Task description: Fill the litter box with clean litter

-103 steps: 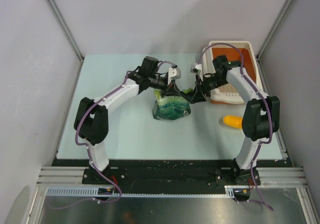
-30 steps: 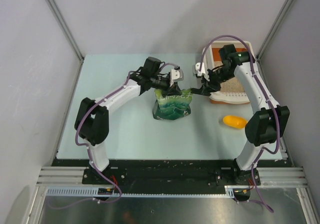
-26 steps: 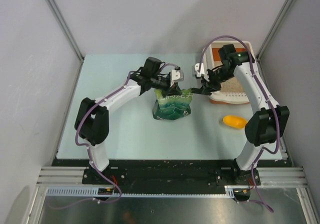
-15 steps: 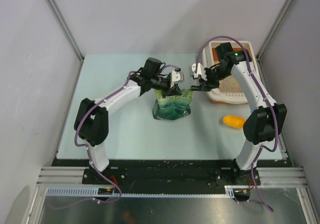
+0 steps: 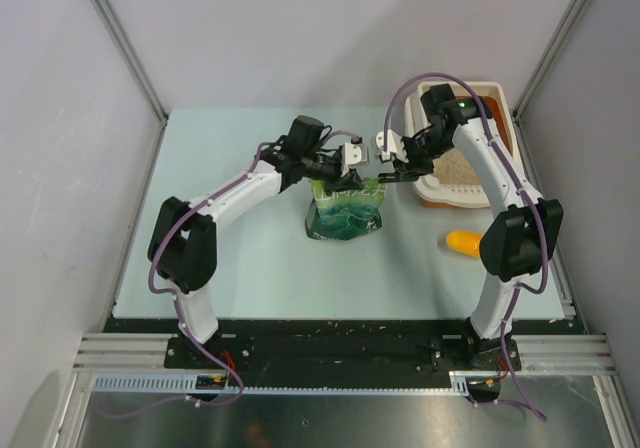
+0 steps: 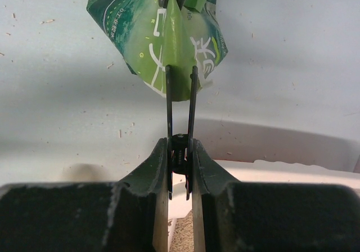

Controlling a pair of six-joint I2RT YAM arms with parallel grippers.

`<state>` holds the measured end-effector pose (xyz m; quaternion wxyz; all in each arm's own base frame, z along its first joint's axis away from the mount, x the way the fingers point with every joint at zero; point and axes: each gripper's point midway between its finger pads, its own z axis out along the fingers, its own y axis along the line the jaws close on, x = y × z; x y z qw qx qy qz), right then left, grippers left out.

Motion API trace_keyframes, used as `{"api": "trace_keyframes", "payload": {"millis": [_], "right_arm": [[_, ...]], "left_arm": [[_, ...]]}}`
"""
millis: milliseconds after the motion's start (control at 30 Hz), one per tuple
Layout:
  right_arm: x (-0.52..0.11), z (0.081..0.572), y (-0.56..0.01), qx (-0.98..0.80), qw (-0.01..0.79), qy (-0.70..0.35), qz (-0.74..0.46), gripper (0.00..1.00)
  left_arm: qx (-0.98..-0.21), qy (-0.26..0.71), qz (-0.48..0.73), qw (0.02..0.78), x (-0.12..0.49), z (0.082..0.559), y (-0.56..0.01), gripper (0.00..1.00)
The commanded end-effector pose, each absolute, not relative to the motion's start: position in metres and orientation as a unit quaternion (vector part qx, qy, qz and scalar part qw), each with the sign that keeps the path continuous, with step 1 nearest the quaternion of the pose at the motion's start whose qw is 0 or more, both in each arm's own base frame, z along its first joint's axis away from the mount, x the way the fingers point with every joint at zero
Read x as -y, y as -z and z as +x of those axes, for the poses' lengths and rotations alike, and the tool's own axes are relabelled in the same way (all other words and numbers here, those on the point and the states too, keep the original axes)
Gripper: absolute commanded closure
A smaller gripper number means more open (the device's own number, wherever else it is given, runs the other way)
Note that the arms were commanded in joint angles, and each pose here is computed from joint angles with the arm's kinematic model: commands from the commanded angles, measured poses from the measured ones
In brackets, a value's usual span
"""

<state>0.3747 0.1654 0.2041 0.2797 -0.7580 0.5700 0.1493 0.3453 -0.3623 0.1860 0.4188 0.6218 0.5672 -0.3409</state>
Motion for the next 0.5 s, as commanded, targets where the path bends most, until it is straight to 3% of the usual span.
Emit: {"api": "trace_keyframes", "payload": {"millis": [0,200,333,467], "right_arm": [[-0.168,0.362,-0.202,-0.567,0.253,-0.160,-0.768,1.00],[-0.173,0.359,-0.192,-0.576,0.232,-0.158,-0.767,1.00],[-0.175,0.355,-0.188,-0.588,0.224,-0.165,-0.759,1.00],[-0.177,0.351,-0.188,-0.593,0.224,-0.170,-0.755,1.00]], "left_arm": [[-0.544,0.331,0.632,0.442,0.365,0.342,-0.202,0.93],[-0.546,0.327,0.629,0.446,0.365,0.343,-0.203,0.87],[-0.554,0.320,0.624,0.449,0.358,0.344,-0.201,0.64],[-0.565,0.317,0.612,0.454,0.339,0.345,-0.204,0.56]]}}
